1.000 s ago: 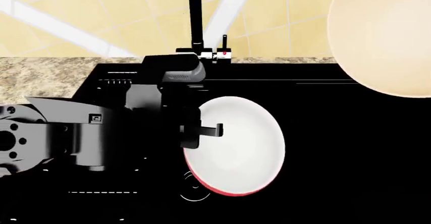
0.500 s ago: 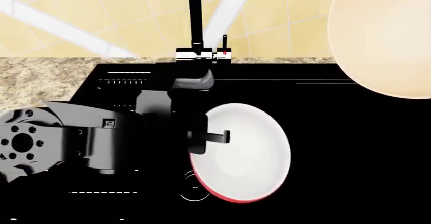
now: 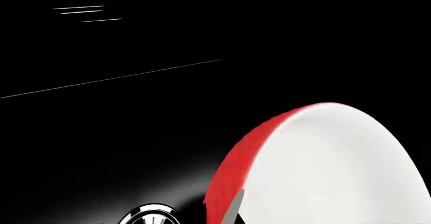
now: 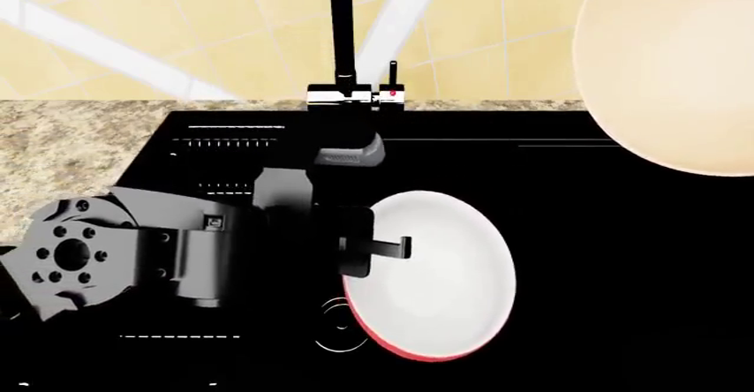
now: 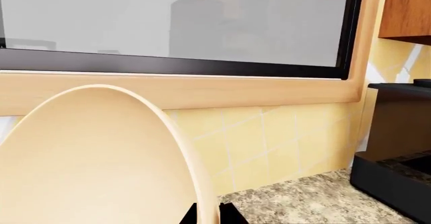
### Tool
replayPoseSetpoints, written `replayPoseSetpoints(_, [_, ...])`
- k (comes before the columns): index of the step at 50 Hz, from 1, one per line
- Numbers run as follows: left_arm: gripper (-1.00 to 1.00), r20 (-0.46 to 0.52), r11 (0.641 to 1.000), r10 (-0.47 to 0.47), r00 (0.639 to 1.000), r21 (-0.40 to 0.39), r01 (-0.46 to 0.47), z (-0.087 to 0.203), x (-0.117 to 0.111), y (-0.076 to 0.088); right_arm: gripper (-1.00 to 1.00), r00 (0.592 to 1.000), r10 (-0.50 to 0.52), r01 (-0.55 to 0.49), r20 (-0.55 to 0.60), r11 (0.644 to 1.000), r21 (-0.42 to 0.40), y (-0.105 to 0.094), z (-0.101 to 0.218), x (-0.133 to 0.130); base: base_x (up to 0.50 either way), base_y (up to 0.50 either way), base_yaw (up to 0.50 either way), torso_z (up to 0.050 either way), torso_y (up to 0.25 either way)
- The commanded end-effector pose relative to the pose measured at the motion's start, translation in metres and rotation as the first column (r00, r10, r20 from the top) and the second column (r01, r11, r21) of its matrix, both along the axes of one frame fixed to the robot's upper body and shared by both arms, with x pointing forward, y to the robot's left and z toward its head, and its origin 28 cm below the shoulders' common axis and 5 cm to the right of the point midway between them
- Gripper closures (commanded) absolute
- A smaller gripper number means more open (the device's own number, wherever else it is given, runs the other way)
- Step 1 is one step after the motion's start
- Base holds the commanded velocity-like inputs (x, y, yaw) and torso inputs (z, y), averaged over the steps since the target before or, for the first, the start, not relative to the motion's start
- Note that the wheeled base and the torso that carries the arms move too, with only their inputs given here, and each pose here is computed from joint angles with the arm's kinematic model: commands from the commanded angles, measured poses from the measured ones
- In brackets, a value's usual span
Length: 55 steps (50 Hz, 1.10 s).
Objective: Stack the bowls in the sink.
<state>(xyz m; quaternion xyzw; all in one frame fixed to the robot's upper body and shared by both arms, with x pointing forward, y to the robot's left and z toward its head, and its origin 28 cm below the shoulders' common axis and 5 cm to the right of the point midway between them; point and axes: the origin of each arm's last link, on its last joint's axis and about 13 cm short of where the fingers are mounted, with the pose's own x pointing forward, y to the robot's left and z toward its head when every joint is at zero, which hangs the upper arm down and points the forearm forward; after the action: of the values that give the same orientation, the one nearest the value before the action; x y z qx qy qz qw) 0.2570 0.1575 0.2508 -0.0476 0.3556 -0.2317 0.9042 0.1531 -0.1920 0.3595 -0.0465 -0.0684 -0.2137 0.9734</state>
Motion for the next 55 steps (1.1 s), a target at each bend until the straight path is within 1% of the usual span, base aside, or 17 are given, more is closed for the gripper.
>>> replayPoseSetpoints(1, [1.0, 0.012, 1.0, 0.019, 1.0, -0.021, -0.018, -0.001, 0.005, -0.001, 1.0, 0.999, -0.004, 0.004, 0.037, 1.0, 0.0, -0.001, 0.004, -0.002, 0.0, 0.0, 0.0, 0.0, 0.0])
replayPoseSetpoints(19, [1.0, 0.008, 1.0, 0.023, 1.0, -0.006, -0.023, -0.009, 0.009, -0.004, 1.0, 0.999, 0.001, -0.001, 0.035, 1.0, 0.0, 0.001, 0.003, -0.001, 0.0, 0.0, 0.0, 0.0, 0.001])
replayPoseSetpoints(29, [1.0, 0.008, 0.999, 0.031, 0.999, 0.021, -0.031, -0.013, 0.012, -0.005, 1.0, 0.999, -0.002, 0.002, 0.037, 1.0, -0.003, 0.0, 0.006, -0.004, 0.0, 0.0, 0.0, 0.001, 0.001])
replayPoseSetpoints(43, [1.0, 0.003, 0.999, 0.009, 1.0, 0.041, -0.009, -0.016, 0.012, -0.011, 1.0, 0.999, -0.004, 0.004, 0.039, 1.0, -0.003, -0.001, 0.006, -0.003, 0.0, 0.0, 0.0, 0.0, 0.001])
replayPoseSetpoints(55, [1.0, -0.001, 0.999, -0.018, 1.0, 0.032, 0.018, -0.017, 0.011, -0.015, 1.0, 0.999, -0.003, 0.003, 0.04, 1.0, -0.001, -0.002, 0.006, -0.003, 0.0, 0.0, 0.0, 0.001, 0.001])
